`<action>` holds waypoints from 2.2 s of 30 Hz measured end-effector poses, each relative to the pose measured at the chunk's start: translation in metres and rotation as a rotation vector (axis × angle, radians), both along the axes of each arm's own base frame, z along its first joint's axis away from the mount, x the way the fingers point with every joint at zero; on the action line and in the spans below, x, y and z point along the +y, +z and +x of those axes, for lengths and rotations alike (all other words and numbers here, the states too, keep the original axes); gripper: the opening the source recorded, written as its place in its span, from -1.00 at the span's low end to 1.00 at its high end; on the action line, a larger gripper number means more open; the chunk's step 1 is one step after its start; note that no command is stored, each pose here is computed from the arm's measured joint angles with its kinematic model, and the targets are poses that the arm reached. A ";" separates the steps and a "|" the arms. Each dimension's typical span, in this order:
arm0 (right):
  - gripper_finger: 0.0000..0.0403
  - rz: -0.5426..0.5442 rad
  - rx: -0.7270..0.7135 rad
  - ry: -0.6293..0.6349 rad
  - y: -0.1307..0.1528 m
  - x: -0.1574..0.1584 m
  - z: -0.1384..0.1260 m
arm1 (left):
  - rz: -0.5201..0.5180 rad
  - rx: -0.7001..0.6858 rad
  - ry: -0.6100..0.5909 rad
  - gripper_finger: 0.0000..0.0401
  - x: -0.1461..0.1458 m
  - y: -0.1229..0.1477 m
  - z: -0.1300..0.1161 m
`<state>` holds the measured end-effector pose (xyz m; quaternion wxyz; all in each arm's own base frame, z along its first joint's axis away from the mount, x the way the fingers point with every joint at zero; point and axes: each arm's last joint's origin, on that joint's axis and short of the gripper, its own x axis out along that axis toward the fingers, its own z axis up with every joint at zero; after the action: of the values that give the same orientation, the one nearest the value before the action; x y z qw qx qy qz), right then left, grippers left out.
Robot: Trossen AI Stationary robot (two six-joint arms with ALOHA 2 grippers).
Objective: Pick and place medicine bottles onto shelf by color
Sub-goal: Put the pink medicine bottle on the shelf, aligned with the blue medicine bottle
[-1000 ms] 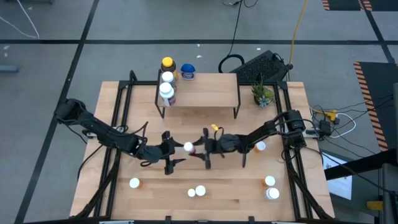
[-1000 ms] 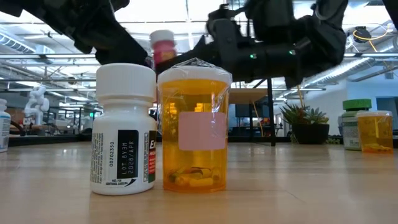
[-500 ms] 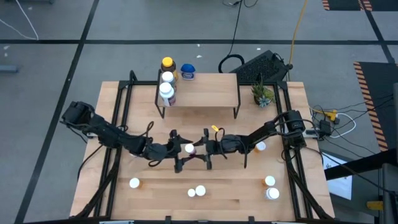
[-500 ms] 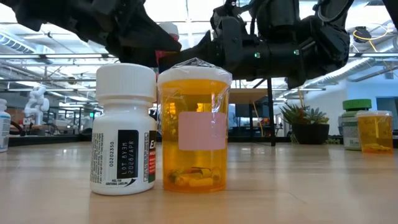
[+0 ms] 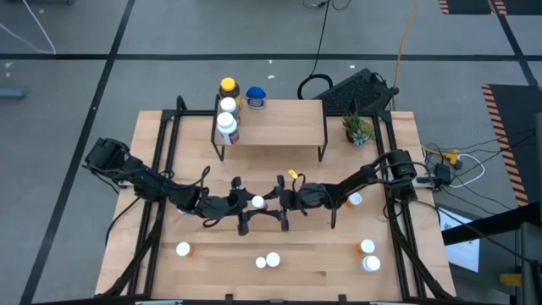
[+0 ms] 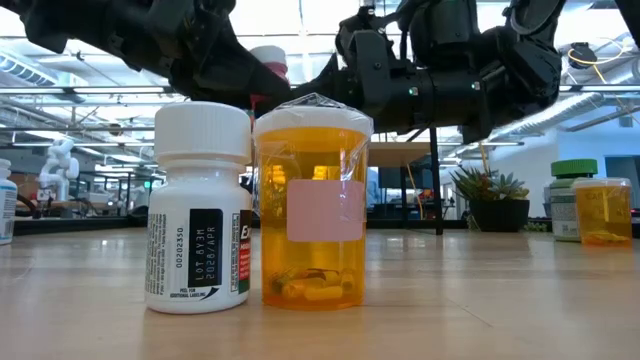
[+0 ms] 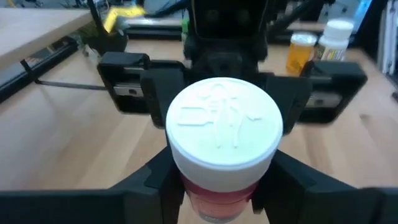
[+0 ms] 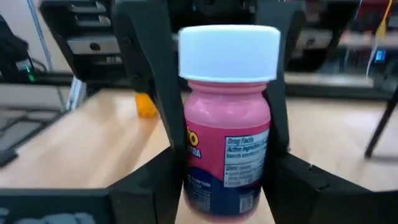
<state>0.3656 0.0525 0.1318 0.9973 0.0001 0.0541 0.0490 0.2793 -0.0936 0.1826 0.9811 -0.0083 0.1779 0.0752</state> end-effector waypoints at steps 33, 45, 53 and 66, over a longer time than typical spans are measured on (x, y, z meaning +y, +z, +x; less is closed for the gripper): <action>0.50 -0.088 0.333 0.073 0.024 -0.011 0.027 | 0.037 0.255 -0.037 -0.09 0.012 -0.052 0.009; 0.14 -0.087 0.363 0.075 0.019 -0.012 0.030 | 0.017 0.250 -0.042 -0.08 0.011 -0.051 0.009; -0.19 -0.086 0.370 0.075 0.019 -0.012 0.030 | -0.011 0.240 -0.005 -0.08 0.012 -0.051 0.009; -0.14 -0.026 0.427 0.056 0.030 -0.022 0.023 | -0.094 0.266 0.047 0.44 0.014 -0.045 0.002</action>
<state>0.3882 0.0310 0.1614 0.9614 -0.0037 0.2648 0.0748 0.2817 -0.0796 0.1375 0.9454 -0.0486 0.3093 0.0901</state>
